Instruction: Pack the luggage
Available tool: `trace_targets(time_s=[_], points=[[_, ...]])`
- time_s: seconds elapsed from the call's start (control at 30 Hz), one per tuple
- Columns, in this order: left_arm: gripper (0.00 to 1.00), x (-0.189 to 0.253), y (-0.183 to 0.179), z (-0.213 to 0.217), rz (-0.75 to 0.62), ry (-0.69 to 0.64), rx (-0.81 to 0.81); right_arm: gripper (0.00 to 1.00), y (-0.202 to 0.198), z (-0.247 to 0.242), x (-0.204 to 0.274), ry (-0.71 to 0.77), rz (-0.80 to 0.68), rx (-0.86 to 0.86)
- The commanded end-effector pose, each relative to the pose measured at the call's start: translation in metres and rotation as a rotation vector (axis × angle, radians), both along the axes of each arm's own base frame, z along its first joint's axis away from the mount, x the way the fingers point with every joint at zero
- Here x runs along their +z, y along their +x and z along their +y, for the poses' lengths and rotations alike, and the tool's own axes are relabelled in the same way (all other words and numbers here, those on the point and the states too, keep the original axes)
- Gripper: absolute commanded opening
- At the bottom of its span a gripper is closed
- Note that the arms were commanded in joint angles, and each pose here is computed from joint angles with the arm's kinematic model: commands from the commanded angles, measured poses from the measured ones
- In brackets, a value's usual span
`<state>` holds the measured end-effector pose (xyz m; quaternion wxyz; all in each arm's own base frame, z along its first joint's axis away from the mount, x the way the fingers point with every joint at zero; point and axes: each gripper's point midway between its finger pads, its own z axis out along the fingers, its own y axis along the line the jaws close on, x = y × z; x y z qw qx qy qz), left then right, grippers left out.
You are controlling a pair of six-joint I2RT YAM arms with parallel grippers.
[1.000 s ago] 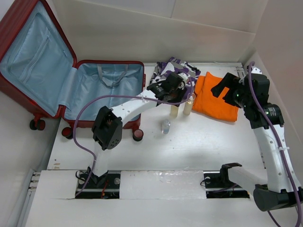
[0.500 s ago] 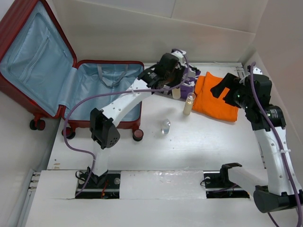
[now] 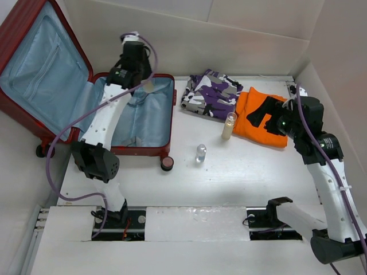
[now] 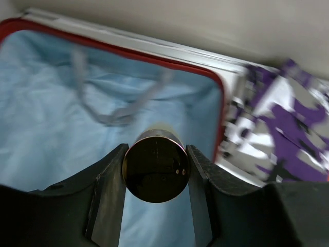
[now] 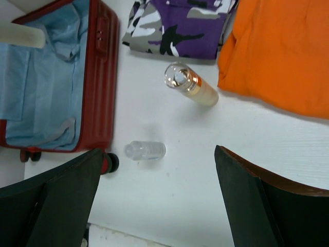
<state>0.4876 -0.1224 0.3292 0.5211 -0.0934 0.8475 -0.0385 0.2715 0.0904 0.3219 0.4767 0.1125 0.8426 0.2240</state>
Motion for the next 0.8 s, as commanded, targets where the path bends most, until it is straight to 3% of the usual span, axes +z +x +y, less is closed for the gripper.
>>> trace_targets(time_s=[0.0, 0.27, 0.37, 0.6, 0.77], points=[[0.22, 0.017, 0.006, 0.04, -0.059, -0.06, 0.119, 0.95, -0.005, 0.015, 0.014, 0.024, -0.068, 0.065], [0.19, -0.068, 0.001, 0.086, 0.184, 0.099, 0.265, 0.95, -0.014, 0.03, 0.006, 0.03, -0.05, 0.128], [0.19, -0.077, -0.003, 0.093, 0.207, 0.138, 0.289, 0.95, -0.015, 0.032, 0.006, 0.03, -0.05, 0.137], [0.22, -0.147, -0.009, 0.107, 0.442, 0.295, 0.32, 0.95, -0.013, 0.036, -0.002, 0.026, -0.031, 0.148], [0.28, -0.151, 0.008, 0.105, 0.438, 0.316, 0.3, 0.95, -0.01, 0.039, -0.004, 0.017, -0.024, 0.161]])
